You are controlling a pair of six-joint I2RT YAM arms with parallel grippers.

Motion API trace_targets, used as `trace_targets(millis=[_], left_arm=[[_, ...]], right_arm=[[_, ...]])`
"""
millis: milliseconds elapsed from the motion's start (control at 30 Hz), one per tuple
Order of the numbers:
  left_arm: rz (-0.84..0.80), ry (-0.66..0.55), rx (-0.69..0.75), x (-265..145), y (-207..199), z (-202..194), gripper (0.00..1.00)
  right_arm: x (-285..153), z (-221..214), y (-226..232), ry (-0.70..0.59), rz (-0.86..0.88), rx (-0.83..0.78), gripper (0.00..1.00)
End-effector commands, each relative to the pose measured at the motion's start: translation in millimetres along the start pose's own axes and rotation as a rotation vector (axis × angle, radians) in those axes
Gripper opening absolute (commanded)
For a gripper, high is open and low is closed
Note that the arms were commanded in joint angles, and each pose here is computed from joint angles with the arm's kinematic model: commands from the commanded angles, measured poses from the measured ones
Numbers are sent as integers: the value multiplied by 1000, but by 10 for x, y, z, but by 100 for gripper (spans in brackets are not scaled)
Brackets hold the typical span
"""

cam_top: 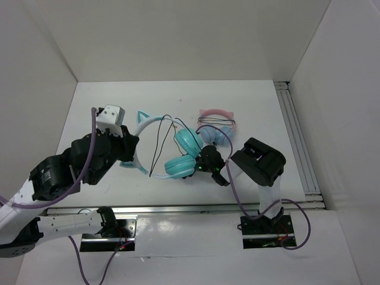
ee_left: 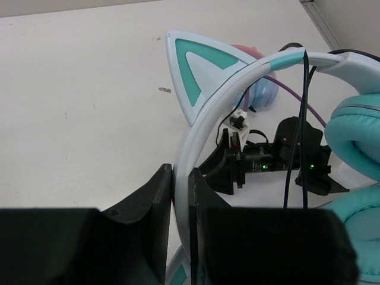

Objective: Wrap the headphones

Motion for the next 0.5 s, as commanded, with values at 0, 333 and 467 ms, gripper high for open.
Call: trace_targets(millis=[0, 333, 467], left_arm=[[-5, -114, -120, -82, -16, 235, 0], [16, -120, -124, -89, 27, 220, 0], [16, -120, -124, -98, 45, 206, 0]], right_arm=[[-60, -1, 7, -13, -1, -14, 55], [-84, -56, 0, -11, -11, 0, 33], [-15, -90, -46, -18, -18, 26, 47]])
Point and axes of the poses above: each gripper's point midway between its finger pads, its own x axis out along the fingers, its own y axis along the line the jaws close on, z = x × y, the point moved 7 cm from there along -x, back along the fingers, and after that the axes turned 10 degrees about -x, right-handed, at the moved point
